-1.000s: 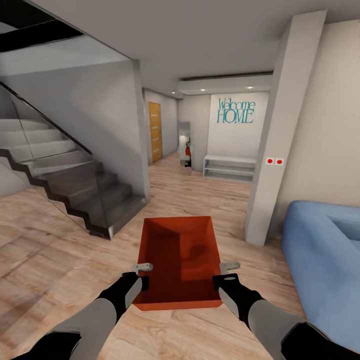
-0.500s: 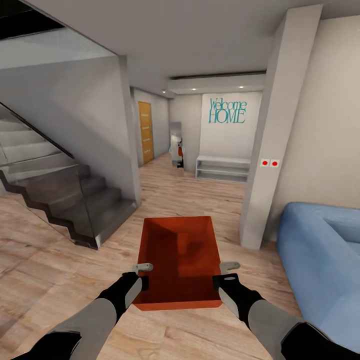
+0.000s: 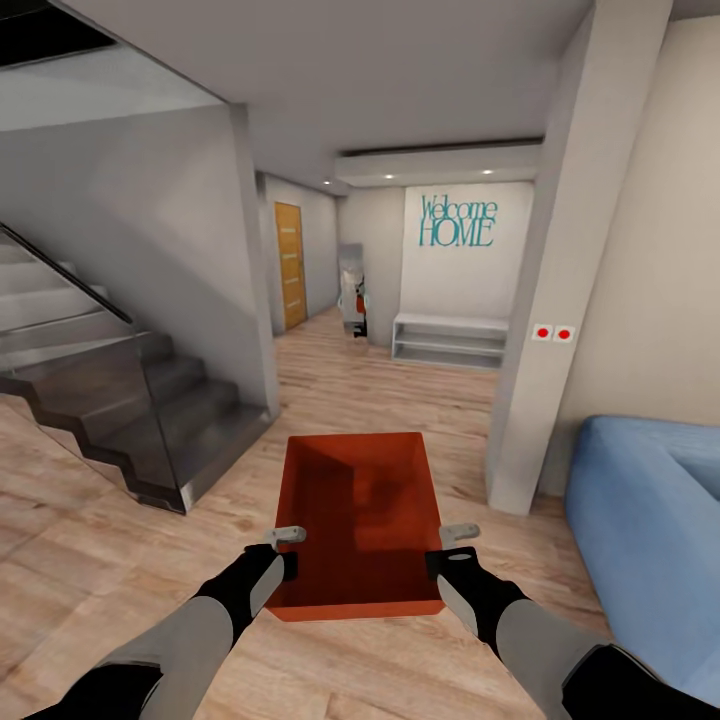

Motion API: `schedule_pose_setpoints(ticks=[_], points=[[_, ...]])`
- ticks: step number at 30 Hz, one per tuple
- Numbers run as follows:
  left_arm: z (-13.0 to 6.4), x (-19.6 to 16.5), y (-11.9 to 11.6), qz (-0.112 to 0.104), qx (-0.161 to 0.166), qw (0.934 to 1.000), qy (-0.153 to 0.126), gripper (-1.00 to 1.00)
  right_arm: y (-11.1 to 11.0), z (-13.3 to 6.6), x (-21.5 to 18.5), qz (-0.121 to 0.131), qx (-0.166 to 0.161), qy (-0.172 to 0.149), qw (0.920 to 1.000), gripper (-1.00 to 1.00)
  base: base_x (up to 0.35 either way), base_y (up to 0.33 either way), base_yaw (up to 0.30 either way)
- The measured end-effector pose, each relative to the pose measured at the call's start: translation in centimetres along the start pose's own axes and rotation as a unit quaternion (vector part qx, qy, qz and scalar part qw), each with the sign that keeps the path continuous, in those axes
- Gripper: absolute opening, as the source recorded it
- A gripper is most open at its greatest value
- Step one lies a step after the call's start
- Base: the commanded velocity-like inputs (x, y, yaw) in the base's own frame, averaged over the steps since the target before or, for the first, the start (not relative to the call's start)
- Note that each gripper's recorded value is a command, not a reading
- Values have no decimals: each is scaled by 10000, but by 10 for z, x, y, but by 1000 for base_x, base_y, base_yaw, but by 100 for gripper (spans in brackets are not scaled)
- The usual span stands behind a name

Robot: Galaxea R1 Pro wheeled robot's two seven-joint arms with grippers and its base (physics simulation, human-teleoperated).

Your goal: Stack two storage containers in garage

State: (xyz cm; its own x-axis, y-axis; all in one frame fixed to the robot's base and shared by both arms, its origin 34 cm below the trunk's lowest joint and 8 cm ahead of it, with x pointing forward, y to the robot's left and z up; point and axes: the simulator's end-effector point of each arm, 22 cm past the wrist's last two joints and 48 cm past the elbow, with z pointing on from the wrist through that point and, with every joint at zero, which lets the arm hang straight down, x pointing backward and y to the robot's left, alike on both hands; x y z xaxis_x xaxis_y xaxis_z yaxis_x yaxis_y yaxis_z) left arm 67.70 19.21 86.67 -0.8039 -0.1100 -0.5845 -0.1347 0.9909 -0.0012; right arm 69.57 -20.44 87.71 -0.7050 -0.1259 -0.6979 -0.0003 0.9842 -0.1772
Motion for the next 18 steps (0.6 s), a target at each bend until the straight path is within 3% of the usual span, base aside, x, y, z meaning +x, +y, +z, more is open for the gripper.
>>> schedule_pose_setpoints(ticks=[18], points=[[0,0,0,-3,2,10000,0,-100,0,0,0,-2,2,0,10000,-100,322,0,0]])
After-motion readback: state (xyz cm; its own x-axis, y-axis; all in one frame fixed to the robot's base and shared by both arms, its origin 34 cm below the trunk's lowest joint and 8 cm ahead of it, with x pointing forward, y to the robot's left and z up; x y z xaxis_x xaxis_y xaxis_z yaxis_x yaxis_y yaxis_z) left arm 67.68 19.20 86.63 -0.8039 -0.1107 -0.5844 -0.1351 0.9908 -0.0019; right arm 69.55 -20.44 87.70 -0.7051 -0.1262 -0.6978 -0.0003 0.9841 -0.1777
